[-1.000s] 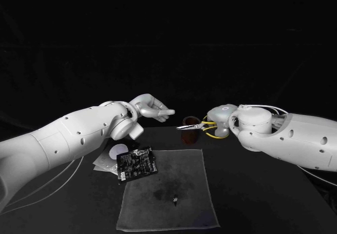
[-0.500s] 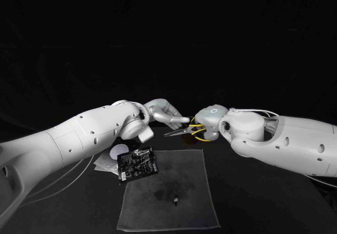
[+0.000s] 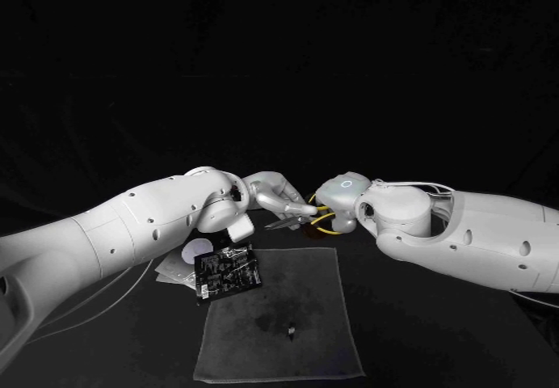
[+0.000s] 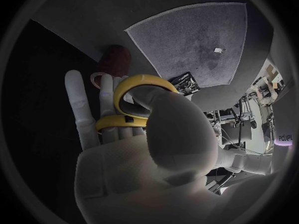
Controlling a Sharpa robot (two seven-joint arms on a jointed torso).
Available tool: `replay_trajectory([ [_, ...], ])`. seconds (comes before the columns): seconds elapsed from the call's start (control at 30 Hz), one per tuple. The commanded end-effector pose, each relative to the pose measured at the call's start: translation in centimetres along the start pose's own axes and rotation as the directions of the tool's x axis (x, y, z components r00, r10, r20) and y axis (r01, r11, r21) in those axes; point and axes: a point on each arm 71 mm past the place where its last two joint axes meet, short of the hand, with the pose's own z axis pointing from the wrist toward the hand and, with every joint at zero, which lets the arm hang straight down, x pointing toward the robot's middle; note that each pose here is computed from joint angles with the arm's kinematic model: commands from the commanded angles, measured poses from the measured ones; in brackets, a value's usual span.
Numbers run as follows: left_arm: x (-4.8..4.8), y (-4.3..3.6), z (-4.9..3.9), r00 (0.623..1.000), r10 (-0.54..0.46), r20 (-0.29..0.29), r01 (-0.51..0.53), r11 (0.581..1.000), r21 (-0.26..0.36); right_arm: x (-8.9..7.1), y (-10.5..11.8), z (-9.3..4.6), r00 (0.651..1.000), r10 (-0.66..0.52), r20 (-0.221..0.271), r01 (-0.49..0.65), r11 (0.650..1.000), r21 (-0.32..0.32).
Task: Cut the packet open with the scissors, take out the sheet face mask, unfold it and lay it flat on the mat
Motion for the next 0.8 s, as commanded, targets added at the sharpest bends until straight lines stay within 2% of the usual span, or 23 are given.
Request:
replay_trajectory([
  [0.03, 0.55, -0.17, -0.04, 0.996, -0.039, -0.075, 0.039, 0.999, 0.0, -0.28, 0.07, -0.01, 0.999, -0.034, 0.019, 0.034, 0.999, 0.0],
  [0.27, 0.78, -0.2, -0.07, 0.994, -0.048, -0.099, 0.048, 0.999, -0.003, -0.53, 0.47, -0.11, 0.999, -0.033, 0.041, 0.034, 0.999, -0.016],
  [0.6, 0.61, 0.04, -0.29, 0.992, -0.06, -0.11, 0.06, 0.998, -0.006, -0.43, 0.42, 0.01, 0.999, -0.045, 0.03, 0.046, 0.999, -0.015],
  [0.8, 0.73, 0.06, -0.28, 0.991, -0.049, -0.125, 0.048, 0.999, -0.012, -0.55, 0.5, 0.03, 0.998, -0.043, 0.044, 0.044, 0.999, -0.018],
])
